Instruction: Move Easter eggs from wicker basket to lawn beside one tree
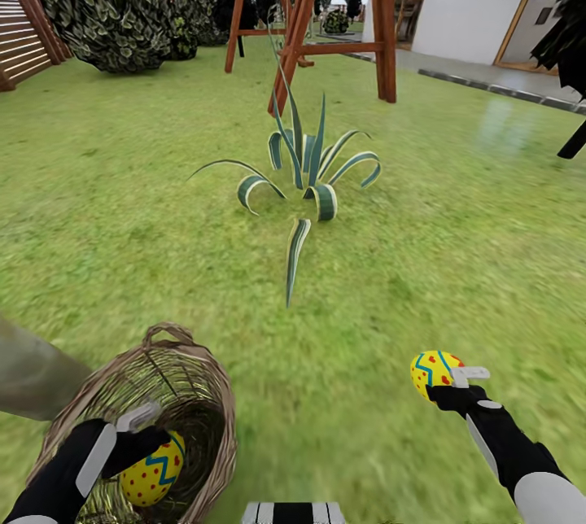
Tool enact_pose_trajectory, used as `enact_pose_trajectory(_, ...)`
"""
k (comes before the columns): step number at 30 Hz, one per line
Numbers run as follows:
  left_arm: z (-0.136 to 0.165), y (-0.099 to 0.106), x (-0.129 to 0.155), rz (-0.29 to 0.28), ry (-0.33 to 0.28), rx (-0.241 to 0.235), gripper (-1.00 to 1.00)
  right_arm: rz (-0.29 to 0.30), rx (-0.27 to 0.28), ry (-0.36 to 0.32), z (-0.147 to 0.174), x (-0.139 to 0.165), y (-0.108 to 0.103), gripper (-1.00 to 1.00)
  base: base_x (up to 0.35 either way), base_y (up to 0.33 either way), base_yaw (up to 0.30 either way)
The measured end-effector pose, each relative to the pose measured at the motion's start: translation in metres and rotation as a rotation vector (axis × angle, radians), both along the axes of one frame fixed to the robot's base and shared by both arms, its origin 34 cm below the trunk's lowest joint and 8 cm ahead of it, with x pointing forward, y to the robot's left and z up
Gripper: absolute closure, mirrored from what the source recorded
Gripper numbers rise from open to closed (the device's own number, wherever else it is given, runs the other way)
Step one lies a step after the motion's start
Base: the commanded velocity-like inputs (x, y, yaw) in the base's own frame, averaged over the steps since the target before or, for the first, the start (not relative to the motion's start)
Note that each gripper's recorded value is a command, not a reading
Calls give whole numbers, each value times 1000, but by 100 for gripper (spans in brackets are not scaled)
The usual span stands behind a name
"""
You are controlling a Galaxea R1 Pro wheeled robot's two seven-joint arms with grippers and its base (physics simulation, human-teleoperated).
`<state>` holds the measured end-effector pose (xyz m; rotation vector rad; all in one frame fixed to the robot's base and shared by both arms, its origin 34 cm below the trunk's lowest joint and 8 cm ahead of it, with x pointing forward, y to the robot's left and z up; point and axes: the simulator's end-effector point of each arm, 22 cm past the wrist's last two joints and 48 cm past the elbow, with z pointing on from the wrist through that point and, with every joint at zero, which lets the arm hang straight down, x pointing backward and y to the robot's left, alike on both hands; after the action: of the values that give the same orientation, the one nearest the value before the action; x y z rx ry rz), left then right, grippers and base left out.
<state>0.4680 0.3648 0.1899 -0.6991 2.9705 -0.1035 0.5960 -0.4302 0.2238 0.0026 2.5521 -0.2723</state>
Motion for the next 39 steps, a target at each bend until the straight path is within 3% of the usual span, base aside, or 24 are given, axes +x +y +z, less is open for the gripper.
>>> enact_pose_trajectory(8, -13, -4, -8, 1, 25, -8, -100, 0, -3, 24, -14, -6, -2, 100, 0, 0, 0)
enact_pose_trajectory(15, -24, 0, -13, -3, 34, 10, -100, 6, -10, 10, -16, 2, -3, 100, 0, 0, 0)
enact_pose_trajectory(18, -29, 2, -15, -7, 41, 21, -100, 19, -16, -35, -4, 21, 0, 100, 0, 0, 0)
enact_pose_trajectory(24, -38, 0, -20, 7, 49, 12, -100, 24, 15, -12, -23, 15, 23, 100, 0, 0, 0)
enact_pose_trajectory(39, -43, -4, -18, -2, 48, 9, -100, 21, 21, 27, -41, 2, 26, 100, 0, 0, 0)
